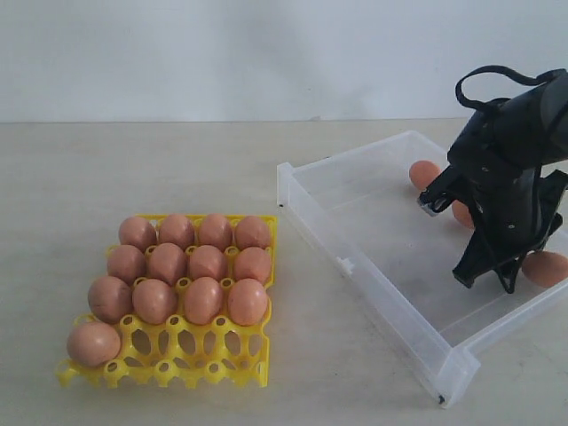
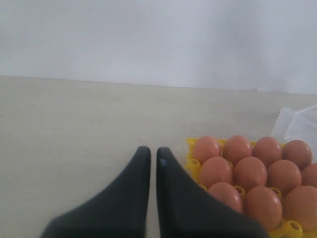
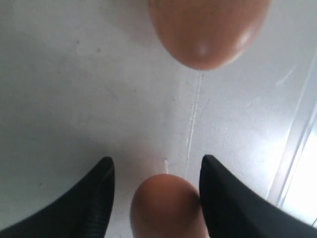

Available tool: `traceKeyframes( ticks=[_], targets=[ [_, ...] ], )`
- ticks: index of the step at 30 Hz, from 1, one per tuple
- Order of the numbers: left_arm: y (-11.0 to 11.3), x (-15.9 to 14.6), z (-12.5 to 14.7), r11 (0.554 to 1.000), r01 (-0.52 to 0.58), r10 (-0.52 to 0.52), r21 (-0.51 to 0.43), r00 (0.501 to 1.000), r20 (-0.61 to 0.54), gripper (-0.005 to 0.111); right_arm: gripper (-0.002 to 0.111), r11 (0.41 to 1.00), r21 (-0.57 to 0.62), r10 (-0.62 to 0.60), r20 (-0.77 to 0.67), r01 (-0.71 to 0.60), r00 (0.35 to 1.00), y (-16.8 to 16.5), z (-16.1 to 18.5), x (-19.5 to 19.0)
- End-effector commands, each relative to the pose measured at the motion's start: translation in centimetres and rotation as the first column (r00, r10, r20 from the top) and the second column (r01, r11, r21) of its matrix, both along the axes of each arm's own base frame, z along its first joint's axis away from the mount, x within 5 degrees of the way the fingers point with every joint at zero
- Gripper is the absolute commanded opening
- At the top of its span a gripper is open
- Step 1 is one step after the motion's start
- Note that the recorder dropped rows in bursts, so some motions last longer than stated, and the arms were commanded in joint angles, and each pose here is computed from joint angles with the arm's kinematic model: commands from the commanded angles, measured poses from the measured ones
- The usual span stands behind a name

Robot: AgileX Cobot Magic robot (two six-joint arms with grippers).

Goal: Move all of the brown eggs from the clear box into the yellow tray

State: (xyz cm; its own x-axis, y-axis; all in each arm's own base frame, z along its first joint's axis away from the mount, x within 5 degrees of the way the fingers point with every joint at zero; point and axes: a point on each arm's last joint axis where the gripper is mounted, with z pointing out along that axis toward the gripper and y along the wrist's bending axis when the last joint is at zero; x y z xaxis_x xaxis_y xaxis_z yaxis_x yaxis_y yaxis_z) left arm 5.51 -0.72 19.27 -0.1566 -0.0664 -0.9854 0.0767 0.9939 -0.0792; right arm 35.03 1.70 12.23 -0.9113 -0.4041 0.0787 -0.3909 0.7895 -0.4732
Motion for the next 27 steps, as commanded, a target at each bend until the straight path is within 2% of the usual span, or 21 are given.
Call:
traceKeyframes(
  ticks=[1,6,12,24,27],
  targets=[
    [0.0,0.0,0.0,1.0,0.002,-0.002,-0.01,1.0,0.013,0.004,0.047,1.0,-0.013,-0.018,-0.041,0.017,0.999,-0.2,-1.1,-0.2],
    [0.0,0.0,0.0,1.0,0.002,-0.002,-0.01,1.0,0.013,0.004,0.047,1.0,-0.002,-0.016,-0.025,0.016,1.0,-0.1,-0.8,-0.1],
    [0.0,0.0,0.0,1.0,0.002,-0.002,-0.01,1.0,0.013,0.004,0.047,0.995,0.086,-0.058,0.05,0.054,0.997,0.5,1.1,-0.1],
    [0.0,0.0,0.0,1.0,0.002,-0.002,-0.01,1.0,0.013,0.004,0.047,0.996,0.021,-0.09,-0.04,0.091,0.995,-0.1,1.6,-1.1],
    [0.0,0.0,0.0,1.0,0.002,-0.002,-0.01,1.0,0.013,0.004,0.047,0.99,0.062,-0.127,-0.049,0.13,0.991,0.3,1.4,-1.3]
  ],
)
